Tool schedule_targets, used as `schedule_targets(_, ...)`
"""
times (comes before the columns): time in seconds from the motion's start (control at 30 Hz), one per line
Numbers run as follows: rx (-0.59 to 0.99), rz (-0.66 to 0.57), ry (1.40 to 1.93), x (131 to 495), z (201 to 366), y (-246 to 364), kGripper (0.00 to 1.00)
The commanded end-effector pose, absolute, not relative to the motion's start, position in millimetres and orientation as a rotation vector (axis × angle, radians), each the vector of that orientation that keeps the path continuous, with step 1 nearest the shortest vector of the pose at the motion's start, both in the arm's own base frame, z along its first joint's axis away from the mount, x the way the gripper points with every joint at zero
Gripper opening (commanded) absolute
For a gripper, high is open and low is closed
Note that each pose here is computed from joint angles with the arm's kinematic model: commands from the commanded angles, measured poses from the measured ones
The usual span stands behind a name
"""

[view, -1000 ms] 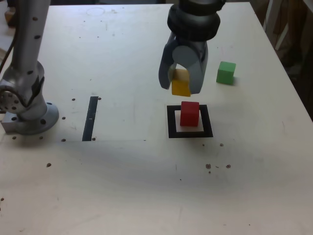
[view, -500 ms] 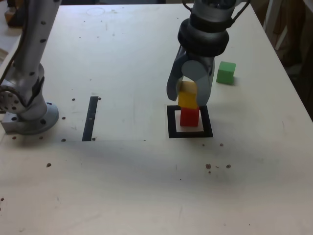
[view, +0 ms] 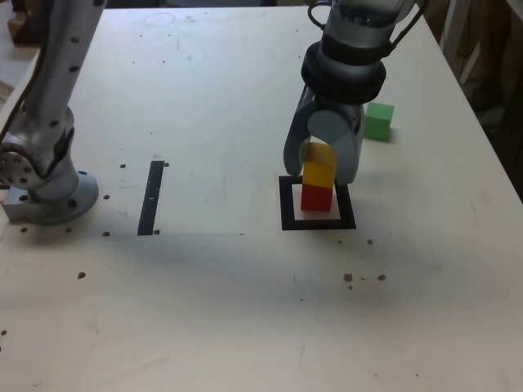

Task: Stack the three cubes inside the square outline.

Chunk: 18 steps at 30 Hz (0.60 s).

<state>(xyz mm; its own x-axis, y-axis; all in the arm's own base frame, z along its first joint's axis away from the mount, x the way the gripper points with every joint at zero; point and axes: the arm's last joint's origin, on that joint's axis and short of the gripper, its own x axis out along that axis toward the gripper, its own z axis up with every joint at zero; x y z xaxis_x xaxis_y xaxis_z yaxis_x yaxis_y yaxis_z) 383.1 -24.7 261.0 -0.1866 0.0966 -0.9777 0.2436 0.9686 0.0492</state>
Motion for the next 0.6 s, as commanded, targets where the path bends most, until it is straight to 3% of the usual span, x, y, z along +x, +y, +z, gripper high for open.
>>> schedule_targets(0.0, 0.255, -0.137, 1.758, 382, 261.5, -25, 0.99)
schedule_targets(0.57, 0.369, -0.114, 1.743, 365, 286.4, 17, 1.00)
